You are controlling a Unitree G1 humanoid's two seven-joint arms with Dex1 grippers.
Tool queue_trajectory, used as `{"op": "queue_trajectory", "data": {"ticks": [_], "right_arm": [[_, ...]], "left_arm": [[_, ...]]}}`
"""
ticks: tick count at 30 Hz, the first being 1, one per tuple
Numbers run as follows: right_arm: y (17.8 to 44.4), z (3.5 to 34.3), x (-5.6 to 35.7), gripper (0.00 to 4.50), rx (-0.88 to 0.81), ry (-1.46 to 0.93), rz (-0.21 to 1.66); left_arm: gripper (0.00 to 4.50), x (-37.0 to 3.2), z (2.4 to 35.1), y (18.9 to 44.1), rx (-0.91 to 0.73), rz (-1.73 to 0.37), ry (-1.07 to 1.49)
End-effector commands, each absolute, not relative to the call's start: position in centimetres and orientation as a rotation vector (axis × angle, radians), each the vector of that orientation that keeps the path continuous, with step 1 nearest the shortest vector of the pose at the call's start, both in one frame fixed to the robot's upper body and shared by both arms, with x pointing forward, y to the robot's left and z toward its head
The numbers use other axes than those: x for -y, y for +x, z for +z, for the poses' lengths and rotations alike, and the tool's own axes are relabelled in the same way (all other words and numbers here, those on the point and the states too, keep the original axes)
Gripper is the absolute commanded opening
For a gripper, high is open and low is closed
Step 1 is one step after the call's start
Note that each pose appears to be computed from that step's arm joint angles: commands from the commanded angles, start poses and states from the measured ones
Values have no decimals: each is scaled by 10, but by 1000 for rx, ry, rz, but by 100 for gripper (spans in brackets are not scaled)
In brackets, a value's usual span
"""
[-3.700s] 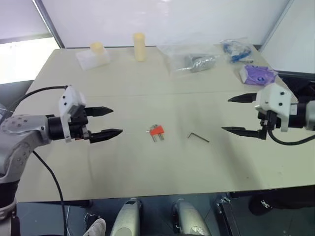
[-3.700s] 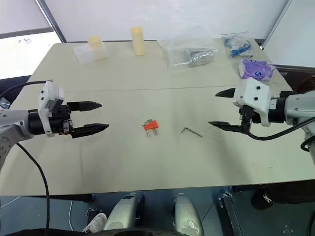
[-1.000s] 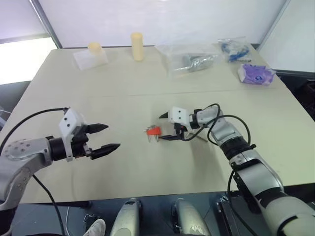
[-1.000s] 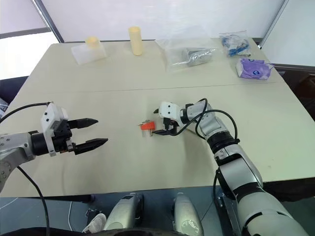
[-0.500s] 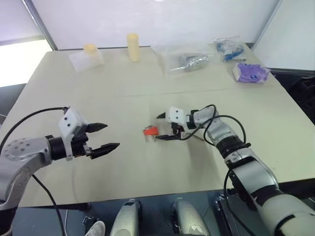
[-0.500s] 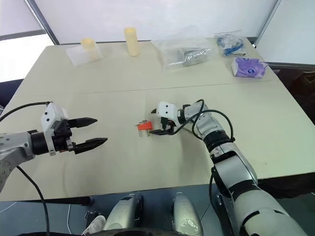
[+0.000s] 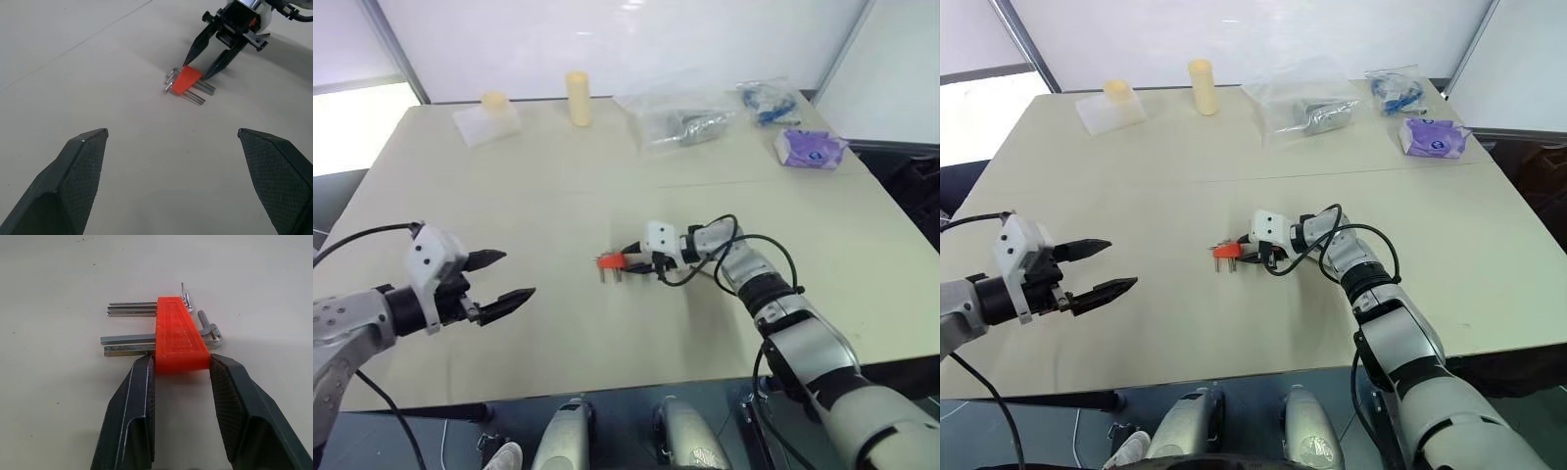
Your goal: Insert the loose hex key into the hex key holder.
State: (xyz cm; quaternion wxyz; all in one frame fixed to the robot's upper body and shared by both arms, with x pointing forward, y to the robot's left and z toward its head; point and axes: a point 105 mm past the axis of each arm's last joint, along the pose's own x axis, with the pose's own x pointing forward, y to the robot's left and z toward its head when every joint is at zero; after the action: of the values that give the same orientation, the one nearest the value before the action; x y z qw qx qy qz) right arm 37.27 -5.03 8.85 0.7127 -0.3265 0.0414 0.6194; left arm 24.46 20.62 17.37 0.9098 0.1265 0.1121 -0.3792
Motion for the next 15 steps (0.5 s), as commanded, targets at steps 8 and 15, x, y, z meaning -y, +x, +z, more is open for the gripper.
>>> {"op": "queue_trajectory", "data": {"ticks": [8,15], "right_arm": [[383,154,72,105,396,-1290,899],[344,205,52,105,825,-1408,746]], "left_arm": [[450,-180,186,284,-108,-877,115],[450,-168,204,340,-55,-947,-53]]}}
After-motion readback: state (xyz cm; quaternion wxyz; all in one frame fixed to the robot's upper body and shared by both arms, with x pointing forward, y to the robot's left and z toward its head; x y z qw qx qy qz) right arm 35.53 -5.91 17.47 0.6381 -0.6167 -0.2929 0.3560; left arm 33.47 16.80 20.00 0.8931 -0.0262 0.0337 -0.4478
